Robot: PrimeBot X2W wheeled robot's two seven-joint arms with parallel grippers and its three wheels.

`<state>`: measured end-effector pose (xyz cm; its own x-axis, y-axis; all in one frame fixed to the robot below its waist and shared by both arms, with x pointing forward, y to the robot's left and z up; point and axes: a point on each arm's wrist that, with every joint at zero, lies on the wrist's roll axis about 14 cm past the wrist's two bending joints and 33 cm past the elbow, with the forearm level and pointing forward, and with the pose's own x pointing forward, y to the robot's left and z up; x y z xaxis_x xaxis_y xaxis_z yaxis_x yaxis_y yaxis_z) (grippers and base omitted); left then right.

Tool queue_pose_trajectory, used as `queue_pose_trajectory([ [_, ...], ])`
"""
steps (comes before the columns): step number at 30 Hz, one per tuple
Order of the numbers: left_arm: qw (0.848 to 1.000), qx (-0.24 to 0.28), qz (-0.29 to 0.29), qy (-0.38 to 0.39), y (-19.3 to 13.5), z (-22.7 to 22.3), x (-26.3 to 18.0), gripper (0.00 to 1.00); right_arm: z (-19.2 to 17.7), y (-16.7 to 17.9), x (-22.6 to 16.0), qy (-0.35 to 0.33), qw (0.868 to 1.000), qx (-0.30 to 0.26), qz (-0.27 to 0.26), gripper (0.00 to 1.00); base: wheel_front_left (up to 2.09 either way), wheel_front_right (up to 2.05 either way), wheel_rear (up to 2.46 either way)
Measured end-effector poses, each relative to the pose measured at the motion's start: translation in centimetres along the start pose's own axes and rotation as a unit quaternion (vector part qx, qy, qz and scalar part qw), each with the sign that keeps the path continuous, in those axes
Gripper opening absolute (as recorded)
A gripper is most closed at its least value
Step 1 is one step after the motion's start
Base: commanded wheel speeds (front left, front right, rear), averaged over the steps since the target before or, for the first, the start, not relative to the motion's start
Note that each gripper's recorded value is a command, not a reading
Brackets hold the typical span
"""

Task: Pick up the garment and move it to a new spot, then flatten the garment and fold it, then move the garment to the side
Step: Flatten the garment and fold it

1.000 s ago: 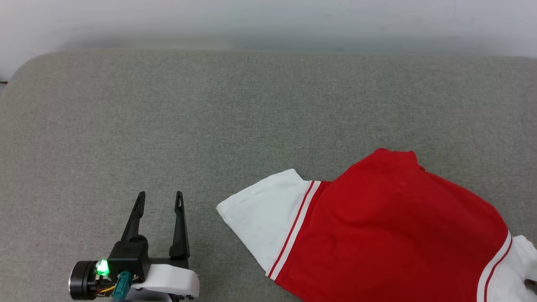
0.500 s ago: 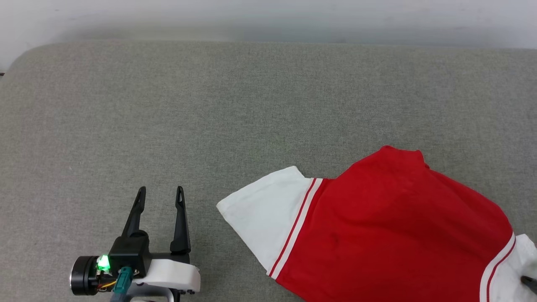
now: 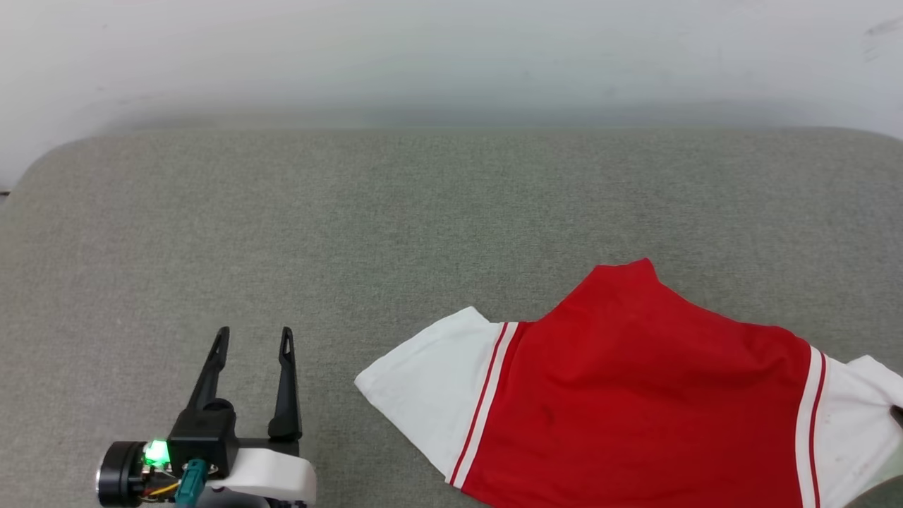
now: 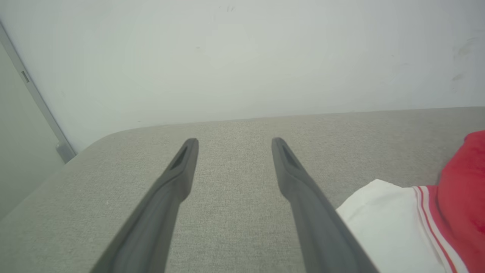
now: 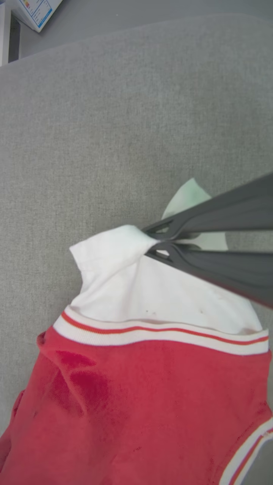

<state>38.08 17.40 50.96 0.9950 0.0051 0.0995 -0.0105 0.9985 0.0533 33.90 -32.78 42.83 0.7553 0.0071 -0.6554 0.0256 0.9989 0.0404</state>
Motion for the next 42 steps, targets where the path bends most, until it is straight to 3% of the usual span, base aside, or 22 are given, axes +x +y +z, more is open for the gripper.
queue_pose_trajectory([
  [7, 0.998, 0.029, -0.048, -0.040, -0.4, 2.4, 1.3, 1.00, 2.0, 1.4, -2.4, -0.067, 0.998, 0.000, 0.012, 0.00, 0.00, 0.00, 0.00],
  [13, 0.991, 0.052, -0.111, -0.055, -0.8, 3.6, 3.0, 1.00, 2.6, 3.1, -3.5, -0.084, 0.996, -0.004, 0.023, 0.00, 0.00, 0.00, 0.00],
  [21, 0.976, 0.070, -0.206, 0.024, -3.8, 4.0, 5.0, 1.00, 2.2, 3.6, -3.6, -0.076, 0.997, -0.007, 0.022, 0.00, 0.00, 0.00, 0.00],
  [28, 0.942, 0.084, -0.294, 0.137, -6.4, 2.8, 4.6, 1.00, 2.1, 3.6, -2.9, -0.069, 0.997, -0.008, 0.020, 0.00, 0.00, 0.00, 0.00],
  [42, 0.838, 0.145, -0.388, 0.355, -8.6, -4.5, 1.5, 1.00, 2.0, 3.4, -1.5, -0.058, 0.998, -0.007, 0.018, 0.00, 0.00, 0.00, 0.00],
])
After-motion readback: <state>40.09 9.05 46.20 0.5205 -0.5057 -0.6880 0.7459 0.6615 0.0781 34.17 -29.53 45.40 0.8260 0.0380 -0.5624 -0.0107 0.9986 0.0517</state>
